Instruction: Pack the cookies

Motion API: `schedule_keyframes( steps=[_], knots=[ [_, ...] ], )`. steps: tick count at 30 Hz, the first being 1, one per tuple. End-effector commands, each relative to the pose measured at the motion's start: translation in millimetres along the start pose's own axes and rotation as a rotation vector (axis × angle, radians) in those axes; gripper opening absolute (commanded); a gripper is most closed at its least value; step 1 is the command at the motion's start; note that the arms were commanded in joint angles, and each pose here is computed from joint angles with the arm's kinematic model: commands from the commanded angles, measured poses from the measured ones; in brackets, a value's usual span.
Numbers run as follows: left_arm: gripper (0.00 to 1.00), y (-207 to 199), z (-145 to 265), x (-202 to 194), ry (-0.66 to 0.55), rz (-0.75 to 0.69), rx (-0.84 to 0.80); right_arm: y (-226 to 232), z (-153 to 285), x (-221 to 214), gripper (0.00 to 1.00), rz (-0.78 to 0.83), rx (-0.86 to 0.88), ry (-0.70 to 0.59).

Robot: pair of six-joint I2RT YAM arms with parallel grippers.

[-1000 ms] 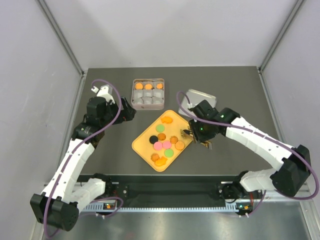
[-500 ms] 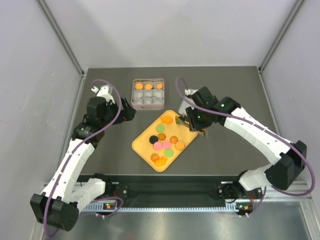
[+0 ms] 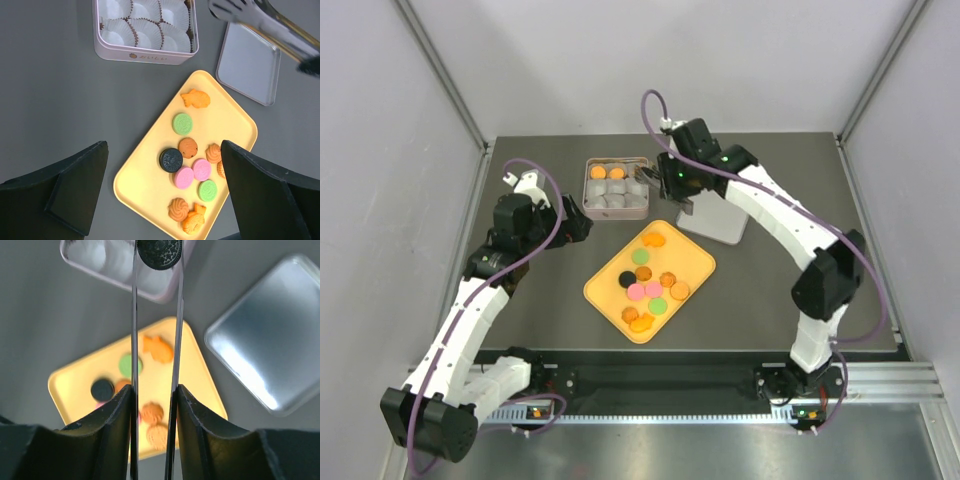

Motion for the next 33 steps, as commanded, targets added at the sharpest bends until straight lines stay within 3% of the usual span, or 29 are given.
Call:
schedule_keyframes(
  steps=[1,14,33],
  knots=[
    [0.99,-4.5,2.1,8.6,-0.045,0.0,-0.027,3.0,-5.5,54.8,0.36,0.013,0.023,-0.165],
    [0.99,-4.7,1.7,8.5,-0.044,0.0,-0.028,0.2,-84.9,50.7,0.35,0.005,-0.016,-0.12],
    [0.99,-4.1,1.8,8.5,-0.044,0.0,-0.026,8.8,-102.3,26.4,0.35,0.05,-0.079,-0.074]
  ],
)
Point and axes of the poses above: each gripper's point midway between its finger pads, its own z axis back along the fingers, its own y axis along the line the jaws close on, x = y × z, the point moved 3 cm from there along z, back along the fingers, and after that the axes turned 12 degrees about z, right-handed, at the moved point
